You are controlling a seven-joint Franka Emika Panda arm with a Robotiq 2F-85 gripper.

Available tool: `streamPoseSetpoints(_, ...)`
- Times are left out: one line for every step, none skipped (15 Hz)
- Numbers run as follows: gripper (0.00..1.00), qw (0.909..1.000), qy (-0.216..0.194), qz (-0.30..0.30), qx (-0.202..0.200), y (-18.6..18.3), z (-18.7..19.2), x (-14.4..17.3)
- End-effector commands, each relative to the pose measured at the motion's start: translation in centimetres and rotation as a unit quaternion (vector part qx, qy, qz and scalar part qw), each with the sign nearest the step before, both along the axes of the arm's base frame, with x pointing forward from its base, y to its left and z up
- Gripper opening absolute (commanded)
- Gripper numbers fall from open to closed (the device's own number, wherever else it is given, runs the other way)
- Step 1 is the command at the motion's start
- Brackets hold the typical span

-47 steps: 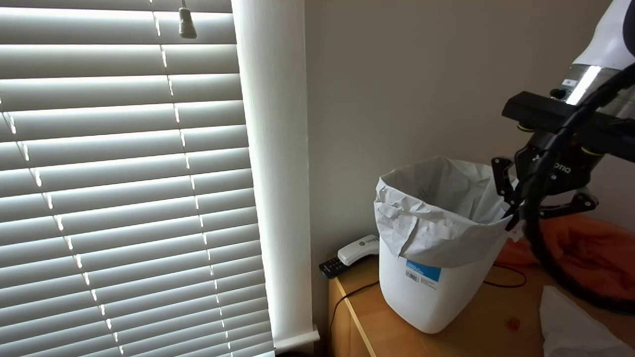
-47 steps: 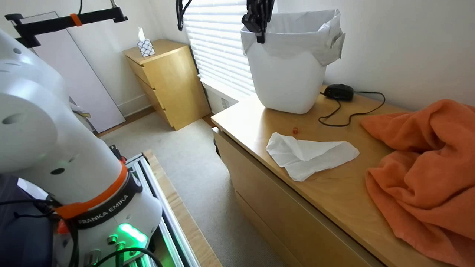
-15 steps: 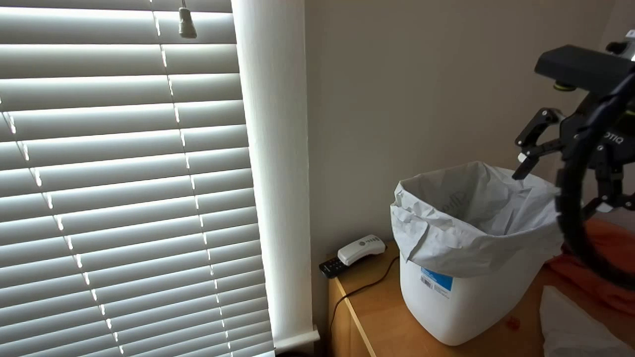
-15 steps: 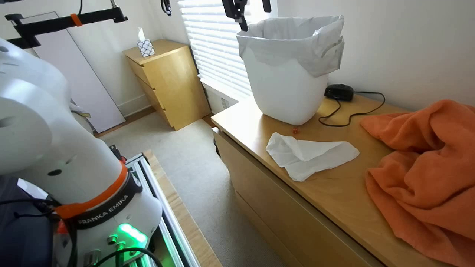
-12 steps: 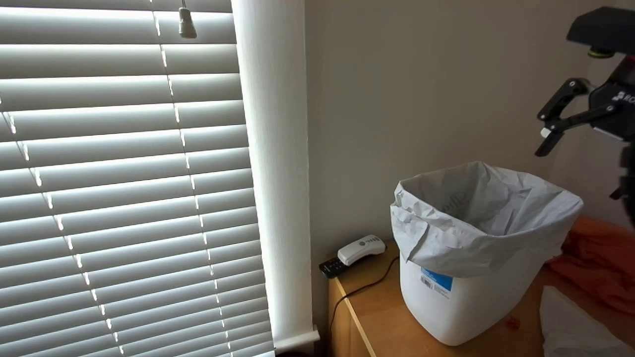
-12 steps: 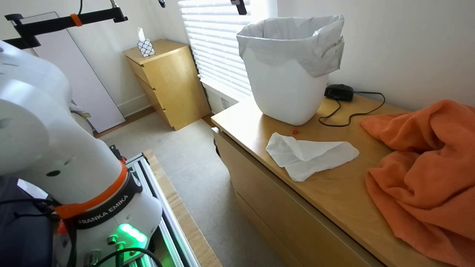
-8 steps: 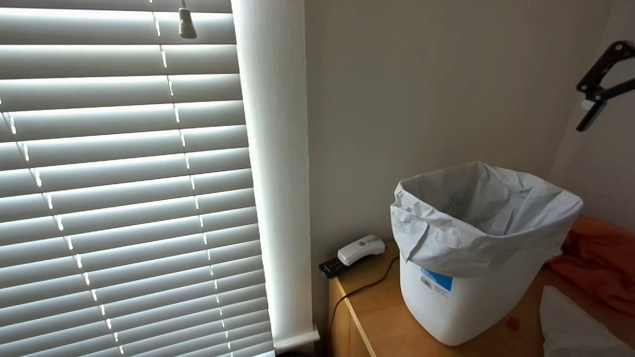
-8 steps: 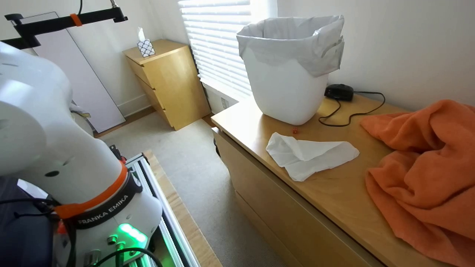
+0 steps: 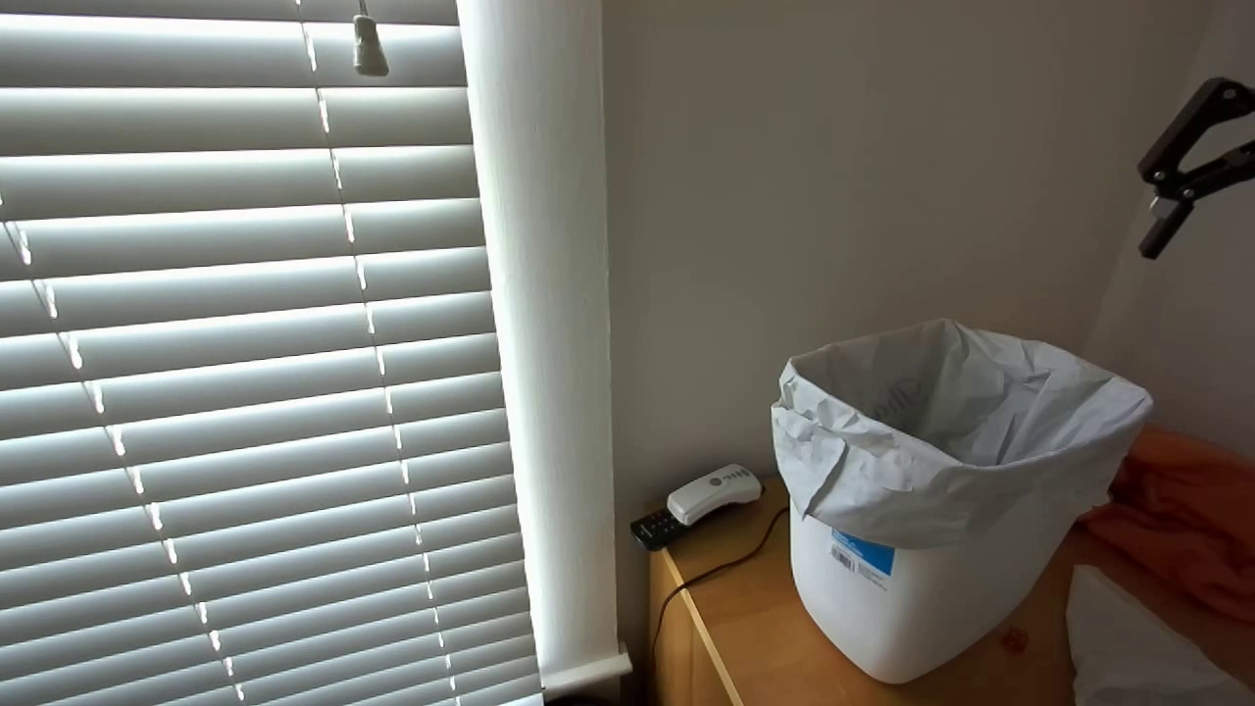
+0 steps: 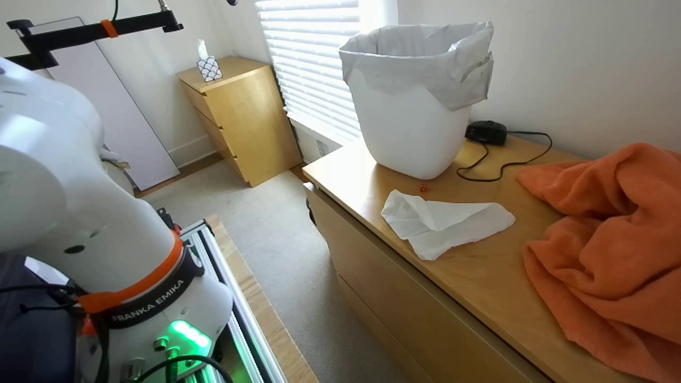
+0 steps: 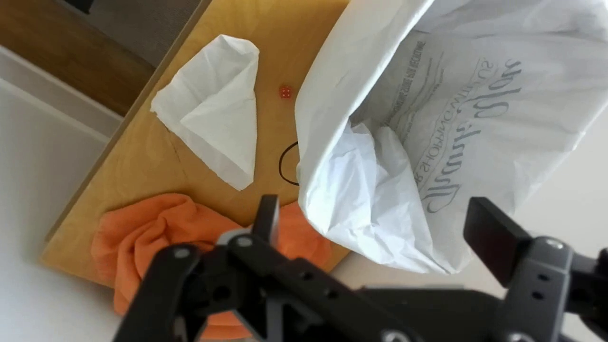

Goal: Move the white bin a little to the left on the chest of drawers

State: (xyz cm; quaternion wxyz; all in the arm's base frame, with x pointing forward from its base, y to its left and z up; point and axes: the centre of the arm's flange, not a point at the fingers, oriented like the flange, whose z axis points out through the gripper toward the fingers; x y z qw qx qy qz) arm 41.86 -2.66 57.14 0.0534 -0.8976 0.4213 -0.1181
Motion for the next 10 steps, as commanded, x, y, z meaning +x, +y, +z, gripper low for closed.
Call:
streamPoseSetpoints(1.00, 0.9948, 0.015, 0.092, -0.040, 0.4, -0.3, 1.1)
streamPoseSetpoints(1.00, 0.9917, 0.017, 0.117, -0.050, 0.7, -0.2, 1.3)
streamPoseSetpoints(1.00, 0.9879, 0.016, 0.141, -0.062, 0.9, -0.4, 1.4)
streamPoseSetpoints(1.00, 0.9832, 0.014, 0.166, -0.075, 1.2, -0.4, 1.6)
streamPoseSetpoints(1.00, 0.9781, 0.009, 0.187, -0.090, 1.6, -0.4, 1.6)
streamPoseSetpoints(1.00, 0.9725, 0.003, 0.208, -0.105, 1.9, -0.3, 1.6)
streamPoseSetpoints(1.00, 0.9666, -0.007, 0.226, -0.121, 2.3, -0.2, 1.6)
streamPoseSetpoints(1.00, 0.9597, -0.015, 0.246, -0.135, 2.7, 0.2, 1.6)
streamPoseSetpoints(1.00, 0.9546, -0.020, 0.258, -0.147, 3.0, 0.5, 1.5)
streamPoseSetpoints(1.00, 0.9534, -0.014, 0.260, -0.153, 3.5, 0.8, 1.5)
